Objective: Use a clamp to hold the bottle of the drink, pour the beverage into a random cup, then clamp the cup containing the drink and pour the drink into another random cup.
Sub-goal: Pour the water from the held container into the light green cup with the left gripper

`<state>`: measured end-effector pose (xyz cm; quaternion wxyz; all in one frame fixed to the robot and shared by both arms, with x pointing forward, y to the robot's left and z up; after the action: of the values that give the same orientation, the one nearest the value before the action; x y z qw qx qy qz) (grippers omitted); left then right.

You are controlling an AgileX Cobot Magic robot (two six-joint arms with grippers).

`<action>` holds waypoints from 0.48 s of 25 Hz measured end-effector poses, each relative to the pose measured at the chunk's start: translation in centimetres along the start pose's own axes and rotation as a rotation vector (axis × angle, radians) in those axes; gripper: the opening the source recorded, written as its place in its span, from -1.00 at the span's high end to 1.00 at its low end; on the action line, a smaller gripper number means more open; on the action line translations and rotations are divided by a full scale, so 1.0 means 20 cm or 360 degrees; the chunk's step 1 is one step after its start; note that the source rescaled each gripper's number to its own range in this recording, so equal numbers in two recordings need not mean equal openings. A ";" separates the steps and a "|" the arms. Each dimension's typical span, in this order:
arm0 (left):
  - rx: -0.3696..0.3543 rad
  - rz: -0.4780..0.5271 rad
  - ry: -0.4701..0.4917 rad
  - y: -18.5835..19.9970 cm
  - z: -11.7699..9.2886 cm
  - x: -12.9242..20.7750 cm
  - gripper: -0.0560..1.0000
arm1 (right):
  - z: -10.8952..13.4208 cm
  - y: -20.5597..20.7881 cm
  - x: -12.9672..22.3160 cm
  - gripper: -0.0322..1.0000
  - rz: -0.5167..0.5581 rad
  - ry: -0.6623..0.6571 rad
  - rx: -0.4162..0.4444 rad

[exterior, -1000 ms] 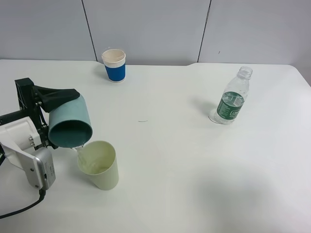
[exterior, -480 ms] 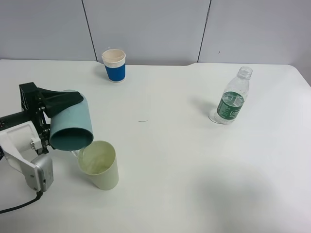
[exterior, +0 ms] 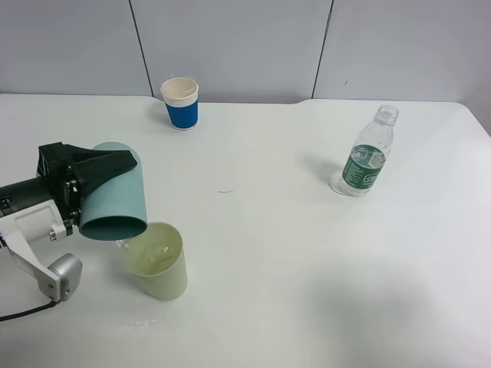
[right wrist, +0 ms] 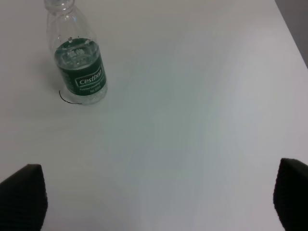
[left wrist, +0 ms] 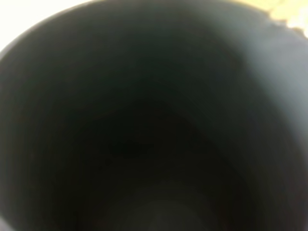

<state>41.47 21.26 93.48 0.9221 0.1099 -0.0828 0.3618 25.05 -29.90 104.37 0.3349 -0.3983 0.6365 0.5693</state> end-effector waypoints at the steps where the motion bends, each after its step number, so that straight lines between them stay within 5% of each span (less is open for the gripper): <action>1: -0.0004 0.0000 -0.0010 0.00 0.00 0.00 0.86 | 0.00 0.00 0.00 -0.89 0.0000 0.0000 0.0000; 12: -0.0019 -0.0005 -0.0073 0.00 0.01 0.00 0.86 | 0.00 0.00 0.00 -0.89 0.0000 0.0000 0.0000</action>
<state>41.43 21.21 93.59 0.9211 0.1128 -0.1059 0.3572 25.05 -29.90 104.37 0.3349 -0.3983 0.6365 0.5693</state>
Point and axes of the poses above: a point on each arm's last joint axis where the gripper is mounted, y pointing back along that axis away from the gripper, z along the wrist's bending axis when the last joint is at zero, x = y × z, the point moved 2 cm from there along -y, pointing out along that axis toward the gripper, and after that the axes turned 7 degrees about y, right-handed, at the moved point
